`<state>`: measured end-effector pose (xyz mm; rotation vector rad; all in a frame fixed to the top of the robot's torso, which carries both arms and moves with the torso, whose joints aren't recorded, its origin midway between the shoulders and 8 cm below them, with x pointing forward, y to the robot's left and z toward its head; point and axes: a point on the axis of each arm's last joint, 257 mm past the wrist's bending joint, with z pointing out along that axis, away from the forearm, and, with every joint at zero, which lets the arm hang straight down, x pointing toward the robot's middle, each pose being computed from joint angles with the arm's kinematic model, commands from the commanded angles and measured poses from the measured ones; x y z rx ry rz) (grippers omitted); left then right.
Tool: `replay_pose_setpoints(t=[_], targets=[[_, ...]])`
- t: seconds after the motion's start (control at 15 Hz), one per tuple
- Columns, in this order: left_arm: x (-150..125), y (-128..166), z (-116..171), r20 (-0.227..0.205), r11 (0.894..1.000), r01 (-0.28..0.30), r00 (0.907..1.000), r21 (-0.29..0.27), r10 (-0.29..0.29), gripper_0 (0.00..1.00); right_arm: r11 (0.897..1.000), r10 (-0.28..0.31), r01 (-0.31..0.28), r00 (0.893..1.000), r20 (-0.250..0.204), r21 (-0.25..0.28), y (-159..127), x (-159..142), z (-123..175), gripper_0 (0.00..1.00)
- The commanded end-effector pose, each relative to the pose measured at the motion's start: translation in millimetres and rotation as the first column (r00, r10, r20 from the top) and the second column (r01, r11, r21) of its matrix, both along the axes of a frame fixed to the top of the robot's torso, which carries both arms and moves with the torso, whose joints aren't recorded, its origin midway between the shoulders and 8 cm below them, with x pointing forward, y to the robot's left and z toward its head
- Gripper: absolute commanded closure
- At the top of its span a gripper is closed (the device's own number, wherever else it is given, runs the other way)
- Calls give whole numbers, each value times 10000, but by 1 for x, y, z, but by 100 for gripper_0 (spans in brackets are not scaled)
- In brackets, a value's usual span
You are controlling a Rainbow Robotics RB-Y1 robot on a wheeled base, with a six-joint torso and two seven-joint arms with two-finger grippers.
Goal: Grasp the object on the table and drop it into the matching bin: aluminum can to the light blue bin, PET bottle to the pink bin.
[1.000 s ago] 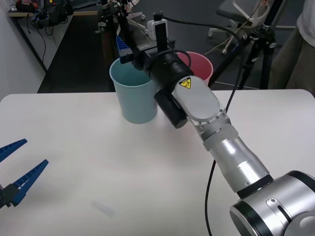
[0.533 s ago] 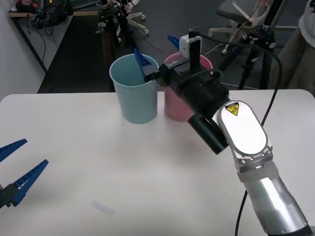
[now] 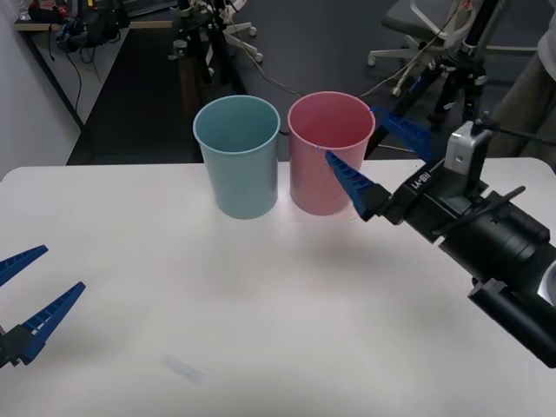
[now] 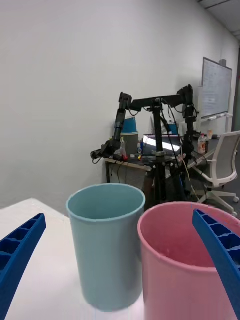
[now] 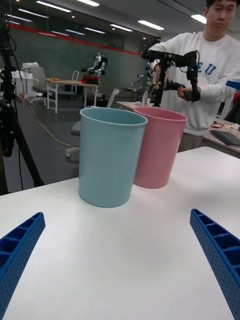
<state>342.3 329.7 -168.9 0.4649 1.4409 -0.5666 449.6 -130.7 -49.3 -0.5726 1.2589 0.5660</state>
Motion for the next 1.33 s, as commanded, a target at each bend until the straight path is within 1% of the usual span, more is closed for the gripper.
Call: replay_pose_setpoints(t=[0.07,0.13,0.2,0.27,0.33,0.47,0.53,0.6,0.73,0.87,1.2,1.33], targets=[[0,0,0,-1,10000,0,10000,0,0,0,9989,57,-62,9999,-105,-474,-40,-26,-17,0],[0,0,0,-1,10000,0,10000,0,0,0,9967,-121,114,9999,-78,-800,-60,-36,-26,0],[0,0,0,-1,10000,0,10000,0,0,0,9952,-232,211,9995,-207,-952,-73,-44,-34,0],[0,0,0,-1,10000,0,10000,0,0,0,9941,-313,260,9983,-492,-1053,-88,-56,-46,0],[0,0,0,-1,10000,0,10000,0,0,0,9941,-343,271,9971,-674,-1052,-98,-64,-53,0],[0,0,0,-1,10000,0,10000,0,0,0,9944,-412,290,9919,-1204,-1012,-123,-85,-74,0],[0,0,0,-1,10000,0,10000,0,0,0,9933,-455,308,9902,-1321,-1113,-133,-94,-80,0],[0,0,0,-1,10000,0,10000,0,0,0,9895,-635,466,9905,-1218,-1367,-147,-104,-88,0],[0,0,0,-1,10000,0,10000,0,0,0,9856,-801,578,9872,-1376,-1592,-165,-117,-99,0],[0,0,0,-1,10000,0,10000,0,0,0,9858,-794,541,9843,-1578,-1587,-176,-126,-108,0],[0,0,0,-1,10000,0,10000,0,0,0,9829,-1026,732,9796,-1725,-1689,-187,-134,-115,0],[0,0,0,-1,10000,0,10000,0,0,0,9828,-1055,763,9793,-1726,-1682,-188,-135,-114,0]])
